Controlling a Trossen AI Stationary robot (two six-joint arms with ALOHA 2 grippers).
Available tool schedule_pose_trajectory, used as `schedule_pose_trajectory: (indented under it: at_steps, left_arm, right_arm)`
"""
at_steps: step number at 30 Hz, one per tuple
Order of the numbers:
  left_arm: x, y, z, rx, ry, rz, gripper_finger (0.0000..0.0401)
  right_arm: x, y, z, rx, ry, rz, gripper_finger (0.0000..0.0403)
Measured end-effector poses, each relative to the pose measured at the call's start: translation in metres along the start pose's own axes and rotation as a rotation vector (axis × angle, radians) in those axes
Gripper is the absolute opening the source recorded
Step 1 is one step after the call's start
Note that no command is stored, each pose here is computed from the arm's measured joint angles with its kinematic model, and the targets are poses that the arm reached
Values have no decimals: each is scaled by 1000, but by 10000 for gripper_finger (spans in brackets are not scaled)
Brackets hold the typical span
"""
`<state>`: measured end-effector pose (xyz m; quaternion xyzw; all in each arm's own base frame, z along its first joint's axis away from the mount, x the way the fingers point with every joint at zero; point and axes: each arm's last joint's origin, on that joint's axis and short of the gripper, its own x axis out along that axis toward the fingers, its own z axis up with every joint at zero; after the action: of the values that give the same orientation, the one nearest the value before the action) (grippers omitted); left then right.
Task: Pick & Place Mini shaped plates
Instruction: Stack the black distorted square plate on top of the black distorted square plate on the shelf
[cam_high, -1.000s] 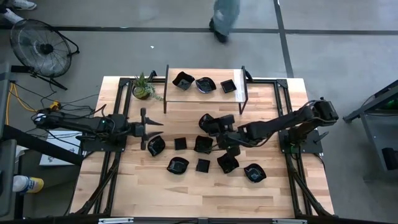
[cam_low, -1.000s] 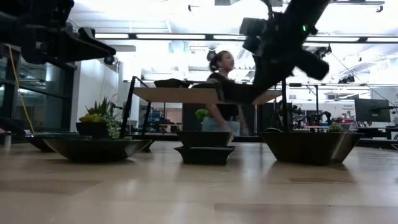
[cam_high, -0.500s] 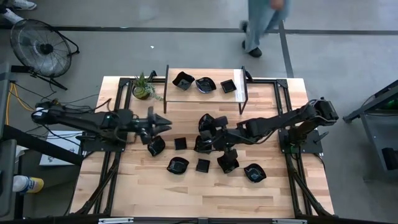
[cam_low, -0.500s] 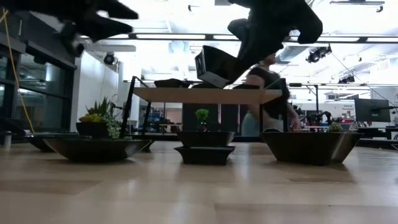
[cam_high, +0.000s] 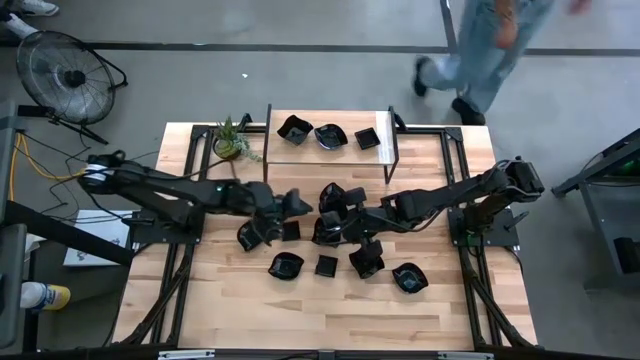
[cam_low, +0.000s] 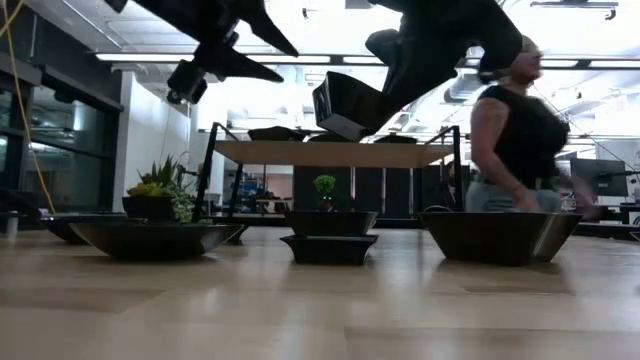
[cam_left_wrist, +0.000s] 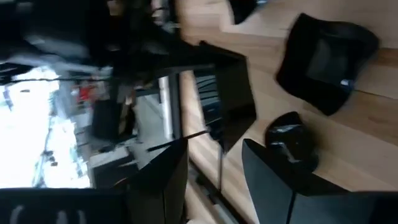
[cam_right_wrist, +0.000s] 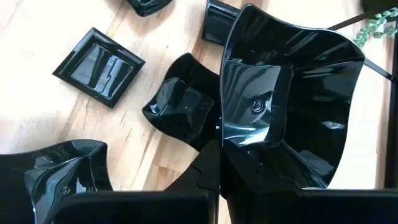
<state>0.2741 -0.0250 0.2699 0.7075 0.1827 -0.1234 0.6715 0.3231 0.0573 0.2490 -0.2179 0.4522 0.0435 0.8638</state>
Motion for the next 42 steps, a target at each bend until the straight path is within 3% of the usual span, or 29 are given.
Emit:
schedule_pose_trajectory:
  at_steps: [10, 16, 27, 42]
  left_arm:
    - [22, 24, 5, 61, 3, -114, 117]
    - [35, 16, 7, 74, 8, -180, 115]
    - [39, 18, 7, 72, 16, -150, 114]
    - [55, 5, 11, 78, 3, -206, 114]
  right_arm:
    - [0, 1, -1, -4, 11, 8, 10]
    - [0, 1, -2, -6, 16, 10, 10]
    - [0, 1, 0, -6, 0, 28, 11]
    - [0, 1, 1, -21, -20, 40, 11]
